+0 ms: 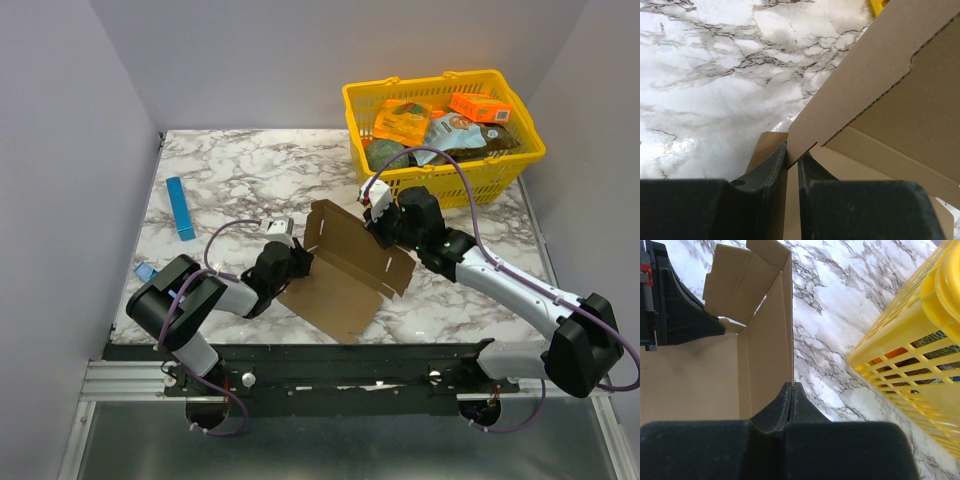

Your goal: Fold the paper box

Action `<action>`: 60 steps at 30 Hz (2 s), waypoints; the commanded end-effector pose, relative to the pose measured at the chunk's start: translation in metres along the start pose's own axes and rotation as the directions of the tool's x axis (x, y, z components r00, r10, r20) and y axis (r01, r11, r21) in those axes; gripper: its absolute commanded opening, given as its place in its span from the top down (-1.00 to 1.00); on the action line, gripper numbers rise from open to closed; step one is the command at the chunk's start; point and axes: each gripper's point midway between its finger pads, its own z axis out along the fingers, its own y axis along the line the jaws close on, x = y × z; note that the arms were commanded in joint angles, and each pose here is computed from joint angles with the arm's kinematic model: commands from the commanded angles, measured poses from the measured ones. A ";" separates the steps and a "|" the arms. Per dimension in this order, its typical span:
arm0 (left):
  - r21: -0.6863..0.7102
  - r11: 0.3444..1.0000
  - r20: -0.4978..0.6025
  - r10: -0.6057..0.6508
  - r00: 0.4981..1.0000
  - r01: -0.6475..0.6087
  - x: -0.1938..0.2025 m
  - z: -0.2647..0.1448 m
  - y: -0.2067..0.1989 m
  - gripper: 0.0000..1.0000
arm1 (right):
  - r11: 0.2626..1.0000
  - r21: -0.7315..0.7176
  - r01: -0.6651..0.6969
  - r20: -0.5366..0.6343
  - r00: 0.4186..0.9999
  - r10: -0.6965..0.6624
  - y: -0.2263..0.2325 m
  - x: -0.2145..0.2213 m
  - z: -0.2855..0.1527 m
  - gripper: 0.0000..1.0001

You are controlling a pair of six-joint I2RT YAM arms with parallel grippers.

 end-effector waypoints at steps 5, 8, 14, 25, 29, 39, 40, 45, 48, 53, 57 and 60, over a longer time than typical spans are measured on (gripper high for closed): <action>0.062 0.995 0.059 -0.079 0.995 0.075 0.000 0.000 -0.011 0.60 | 0.999 -0.007 -0.034 -0.019 0.999 0.034 0.008 0.009 -0.001 0.99; 0.065 0.995 0.046 -0.072 0.996 0.069 0.006 0.003 -0.012 0.62 | 0.999 -0.013 -0.033 -0.017 0.999 0.032 0.009 0.008 -0.001 0.99; 0.017 0.999 0.071 -0.040 0.997 0.039 0.012 0.001 -0.014 0.42 | 0.999 -0.018 -0.030 -0.018 0.999 0.029 0.010 0.010 -0.001 0.99; -0.032 0.999 0.150 -0.038 0.988 0.043 0.000 -0.020 -0.002 -0.10 | 0.999 -0.025 -0.020 -0.008 1.000 0.020 0.012 0.011 -0.005 0.99; -0.079 0.997 0.162 -0.001 0.987 0.014 -0.004 -0.033 0.010 -0.31 | 1.000 -0.022 -0.022 -0.001 1.000 0.022 0.011 0.009 -0.006 0.99; -0.024 0.984 0.148 0.176 0.973 -0.174 -0.034 -0.043 -0.005 -0.56 | 0.999 -0.026 -0.021 -0.005 1.000 0.021 0.012 0.010 -0.005 0.99; -0.013 0.983 0.141 0.185 0.973 -0.185 -0.037 -0.038 -0.008 -0.54 | 0.999 -0.027 -0.021 -0.003 1.000 0.021 0.012 0.010 -0.005 0.99; 0.055 0.970 0.073 0.234 0.970 -0.238 -0.036 -0.022 -0.015 -0.52 | 0.999 -0.032 -0.018 -0.003 1.000 0.018 0.013 0.010 -0.005 0.99; 0.053 0.963 0.052 0.260 0.964 -0.263 -0.040 -0.011 -0.015 -0.50 | 0.999 -0.035 -0.020 -0.004 1.000 0.020 0.013 0.010 -0.005 0.99; 0.006 0.957 -0.003 0.290 0.957 -0.290 -0.043 0.005 -0.004 -0.45 | 0.999 -0.037 -0.018 -0.005 1.000 0.018 0.014 0.010 -0.004 0.99; -0.015 0.955 -0.028 0.295 0.955 -0.295 -0.041 0.010 0.003 -0.45 | 0.999 -0.041 -0.019 -0.007 1.000 0.018 0.014 0.011 -0.004 0.99; -0.012 0.952 -0.053 0.304 0.951 -0.305 -0.037 0.014 0.005 -0.45 | 0.999 -0.044 -0.019 -0.006 1.000 0.019 0.015 0.011 -0.003 0.99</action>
